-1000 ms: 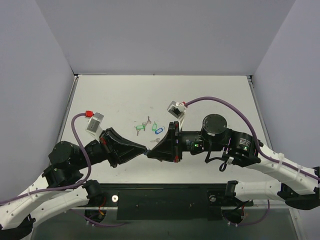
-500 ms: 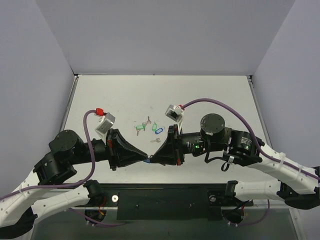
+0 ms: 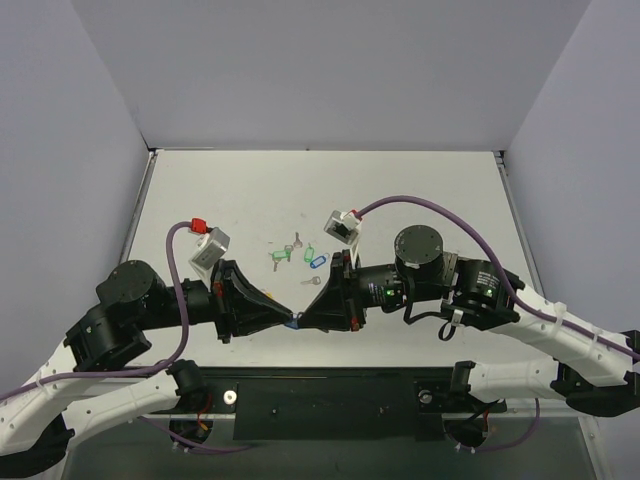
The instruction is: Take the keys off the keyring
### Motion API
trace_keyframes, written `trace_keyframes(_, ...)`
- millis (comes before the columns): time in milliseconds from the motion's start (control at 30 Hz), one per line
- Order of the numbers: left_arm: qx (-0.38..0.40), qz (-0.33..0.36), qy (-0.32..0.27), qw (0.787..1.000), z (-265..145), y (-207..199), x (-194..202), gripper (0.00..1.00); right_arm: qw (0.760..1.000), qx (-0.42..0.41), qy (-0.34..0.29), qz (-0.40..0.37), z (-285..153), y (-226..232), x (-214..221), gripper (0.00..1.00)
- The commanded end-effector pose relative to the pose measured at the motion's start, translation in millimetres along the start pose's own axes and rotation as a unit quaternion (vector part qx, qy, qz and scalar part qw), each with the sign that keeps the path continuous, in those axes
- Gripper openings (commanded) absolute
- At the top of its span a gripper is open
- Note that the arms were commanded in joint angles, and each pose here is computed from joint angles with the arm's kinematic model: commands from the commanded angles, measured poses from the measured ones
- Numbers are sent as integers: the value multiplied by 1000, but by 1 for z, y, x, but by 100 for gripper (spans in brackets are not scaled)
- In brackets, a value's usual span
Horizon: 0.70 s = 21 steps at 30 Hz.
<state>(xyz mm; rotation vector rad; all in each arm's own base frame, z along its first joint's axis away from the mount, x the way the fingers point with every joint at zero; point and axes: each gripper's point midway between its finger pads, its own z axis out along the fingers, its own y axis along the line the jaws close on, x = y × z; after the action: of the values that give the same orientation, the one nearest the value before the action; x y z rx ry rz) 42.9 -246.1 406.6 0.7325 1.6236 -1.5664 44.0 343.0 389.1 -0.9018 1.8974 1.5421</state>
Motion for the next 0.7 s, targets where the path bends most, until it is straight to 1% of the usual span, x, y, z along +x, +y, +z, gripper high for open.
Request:
trace_keyframes(0, 29, 15, -2, 999, -5, -17, -8, 0, 999, -10, -30, -13, 1, 10, -20, 0)
trace_keyframes(67, 25, 18, -4, 1000, -6, -16, -9, 5, 999, -10, -30, -14, 1, 11, -21, 0)
trace_keyframes(100, 21, 17, -6, 1000, -6, -15, -10, 17, 999, -8, -29, -13, 0, 10, -20, 0)
trace_keyframes(133, 19, 18, -9, 1000, -6, -15, -11, 24, 999, -6, -31, -18, 0, 10, -21, 0)
trace_keyframes(167, 12, 18, -16, 1000, -7, -13, -13, 39, 999, -4, -35, -21, -2, 10, -23, 0)
trace_keyframes(200, 6, 16, -21, 1000, -7, -10, -13, 46, 999, -3, -37, -22, -4, 11, -24, 0)
trace_keyframes(233, 1, 15, -30, 999, -9, -10, -16, 57, 999, -4, -38, -23, -4, 11, -24, 0)
trace_keyframes(267, -3, 16, -41, 999, -10, -8, -18, 62, 999, -4, -39, -24, -5, 12, -25, 0)
trace_keyframes(300, -10, 16, -55, 998, -13, -6, -22, 70, 999, -5, -40, -24, -5, 13, -26, 0)
trace_keyframes(367, -15, 18, -83, 996, -16, -6, -31, 74, 999, -4, -42, -24, -5, 13, -27, 0)
trace_keyframes(467, -16, 10, -123, 992, -22, -7, -41, 77, 999, -8, -47, -24, -6, 15, -29, 0)
trace_keyframes(500, -14, 10, -148, 989, -24, -8, -49, 77, 999, -7, -48, -24, -6, 15, -30, 0)
trace_keyframes(533, -8, 1, -161, 987, -26, -8, -48, 77, 998, -8, -51, -25, -7, 16, -31, 0)
trace_keyframes(567, 5, 3, -190, 982, -29, -13, -58, 77, 998, -8, -55, -26, -7, 16, -33, 0)
trace_keyframes(600, 7, -13, -199, 980, -29, -8, -54, 77, 998, -9, -58, -27, -7, 17, -35, 0)
trace_keyframes(633, 22, -11, -224, 974, -32, -13, -61, 77, 998, -11, -61, -28, -7, 18, -37, 0)
trace_keyframes(667, 32, -21, -237, 971, -33, -12, -60, 74, 997, -12, -66, -29, -6, 19, -39, 0)
